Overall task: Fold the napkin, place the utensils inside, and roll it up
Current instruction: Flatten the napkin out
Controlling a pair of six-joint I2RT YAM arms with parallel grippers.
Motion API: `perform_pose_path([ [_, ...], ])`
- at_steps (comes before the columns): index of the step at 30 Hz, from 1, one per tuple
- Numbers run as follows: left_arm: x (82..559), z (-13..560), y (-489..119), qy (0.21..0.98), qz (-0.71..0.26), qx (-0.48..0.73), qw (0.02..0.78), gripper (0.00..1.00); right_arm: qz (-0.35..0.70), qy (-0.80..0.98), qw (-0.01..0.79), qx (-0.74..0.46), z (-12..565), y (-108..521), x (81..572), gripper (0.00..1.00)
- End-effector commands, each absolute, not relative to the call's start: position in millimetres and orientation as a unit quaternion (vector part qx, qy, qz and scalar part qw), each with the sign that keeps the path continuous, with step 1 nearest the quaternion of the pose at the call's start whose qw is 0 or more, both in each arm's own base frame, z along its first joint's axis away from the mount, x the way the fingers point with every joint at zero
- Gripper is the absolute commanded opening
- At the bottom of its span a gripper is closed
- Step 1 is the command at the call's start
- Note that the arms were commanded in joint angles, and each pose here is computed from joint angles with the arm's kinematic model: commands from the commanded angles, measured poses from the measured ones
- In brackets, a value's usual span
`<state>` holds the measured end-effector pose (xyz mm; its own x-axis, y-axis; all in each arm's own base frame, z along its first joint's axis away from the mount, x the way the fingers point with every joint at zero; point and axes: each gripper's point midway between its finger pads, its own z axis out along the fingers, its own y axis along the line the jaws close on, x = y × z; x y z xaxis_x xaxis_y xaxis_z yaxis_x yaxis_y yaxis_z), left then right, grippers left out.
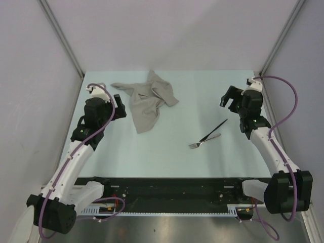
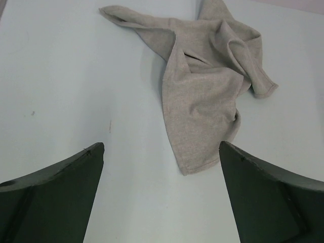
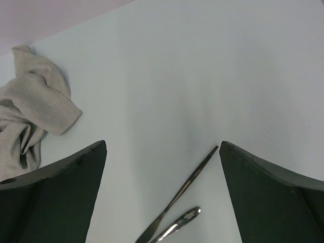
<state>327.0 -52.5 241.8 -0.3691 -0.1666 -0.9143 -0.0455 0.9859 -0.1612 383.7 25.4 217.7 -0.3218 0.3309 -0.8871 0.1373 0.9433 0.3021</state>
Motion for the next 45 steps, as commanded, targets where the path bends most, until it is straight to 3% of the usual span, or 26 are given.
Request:
perform_pose_path([
  [1,333,230,-67,0.827,-0.100,-0.098,0.544,1.00,0.108,0.816,0.558,0.105,227,61,407,1.00],
  [5,332,194,-79,0.850,-0.127,-0.117,0.497,1.00,0.108,0.844,0.522,0.060,204,103,424,1.00],
  [8,330,163,-101,0.868,-0.167,-0.104,0.456,0.91,0.120,0.864,0.487,0.035,185,137,436,0.99],
  [15,324,90,-133,0.922,-0.153,-0.070,0.348,0.77,0.152,0.895,0.420,0.002,142,200,452,0.97],
  [21,324,58,-138,0.936,-0.144,-0.072,0.314,0.65,0.167,0.907,0.387,-0.018,124,231,457,0.96],
  [34,330,22,-141,0.944,-0.138,-0.100,0.284,0.60,0.191,0.911,0.363,-0.043,107,265,465,0.96],
  [39,334,14,-135,0.944,-0.120,-0.111,0.286,0.43,0.189,0.915,0.352,-0.052,96,272,468,0.96],
  [43,331,7,-132,0.947,-0.112,-0.114,0.280,0.37,0.183,0.917,0.350,-0.055,89,275,474,0.96],
  [45,330,7,-131,0.945,-0.113,-0.118,0.282,0.21,0.178,0.918,0.349,-0.060,85,277,481,0.96],
])
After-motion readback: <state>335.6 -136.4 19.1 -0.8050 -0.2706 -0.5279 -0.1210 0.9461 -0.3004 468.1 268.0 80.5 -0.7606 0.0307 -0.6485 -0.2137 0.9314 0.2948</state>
